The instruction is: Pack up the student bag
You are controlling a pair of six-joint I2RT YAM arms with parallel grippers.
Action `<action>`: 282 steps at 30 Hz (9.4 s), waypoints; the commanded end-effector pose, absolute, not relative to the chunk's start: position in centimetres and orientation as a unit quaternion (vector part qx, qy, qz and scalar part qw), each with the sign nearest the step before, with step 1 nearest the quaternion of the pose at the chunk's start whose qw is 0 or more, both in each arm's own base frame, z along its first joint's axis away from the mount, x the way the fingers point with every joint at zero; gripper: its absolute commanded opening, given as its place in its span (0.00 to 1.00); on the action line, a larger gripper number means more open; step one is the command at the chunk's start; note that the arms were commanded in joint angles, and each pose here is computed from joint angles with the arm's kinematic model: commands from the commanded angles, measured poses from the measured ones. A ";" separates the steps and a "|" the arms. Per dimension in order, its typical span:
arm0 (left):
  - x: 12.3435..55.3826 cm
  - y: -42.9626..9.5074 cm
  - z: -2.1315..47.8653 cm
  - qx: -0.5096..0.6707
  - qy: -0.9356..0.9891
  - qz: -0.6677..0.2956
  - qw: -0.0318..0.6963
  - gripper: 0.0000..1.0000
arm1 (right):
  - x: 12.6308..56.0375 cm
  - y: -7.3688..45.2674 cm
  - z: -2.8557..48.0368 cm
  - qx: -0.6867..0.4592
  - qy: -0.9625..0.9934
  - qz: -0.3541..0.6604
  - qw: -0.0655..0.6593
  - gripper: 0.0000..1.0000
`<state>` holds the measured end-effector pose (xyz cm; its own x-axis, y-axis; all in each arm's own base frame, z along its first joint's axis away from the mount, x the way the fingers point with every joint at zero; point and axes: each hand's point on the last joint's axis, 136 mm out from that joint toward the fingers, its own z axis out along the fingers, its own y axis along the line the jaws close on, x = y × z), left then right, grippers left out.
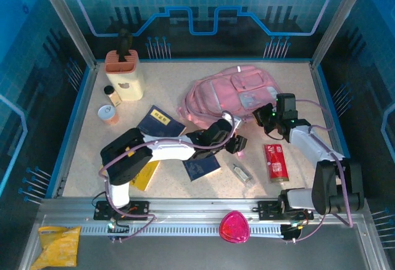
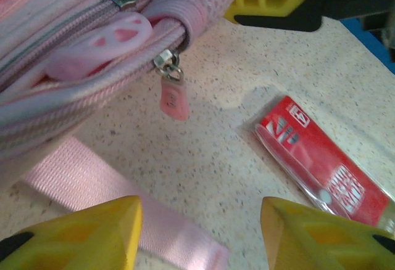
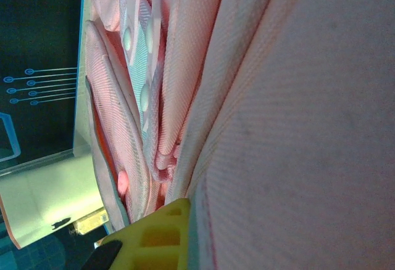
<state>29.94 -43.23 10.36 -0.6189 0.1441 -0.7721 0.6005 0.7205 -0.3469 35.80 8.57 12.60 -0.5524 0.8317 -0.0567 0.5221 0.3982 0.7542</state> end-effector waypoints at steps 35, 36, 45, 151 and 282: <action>36.4 -40.9 11.3 0.108 0.853 -0.226 0.458 0.00 | 36.4 8.6 16.3 0.385 0.802 0.379 0.254 0.00; 36.3 -40.3 11.1 0.106 0.856 -0.222 0.455 0.00 | 36.5 8.3 16.4 0.384 0.802 0.378 0.257 0.00; 35.8 -36.1 10.2 0.100 0.875 -0.212 0.423 0.00 | 37.8 7.0 17.0 0.371 0.805 0.394 0.244 0.00; 31.5 -38.4 14.5 0.157 0.895 -0.331 0.253 0.00 | 40.7 6.7 14.4 0.222 0.906 0.295 0.209 0.26; 37.1 -28.9 8.4 0.138 0.920 -0.265 0.254 0.00 | 34.3 3.7 17.8 0.282 0.856 0.381 0.207 0.00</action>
<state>35.09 -30.65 9.60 -0.8440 0.1162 -0.5237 0.3937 0.7973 -0.4575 33.20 4.42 14.26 -0.7596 0.6489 -0.0438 0.4200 0.5408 0.7288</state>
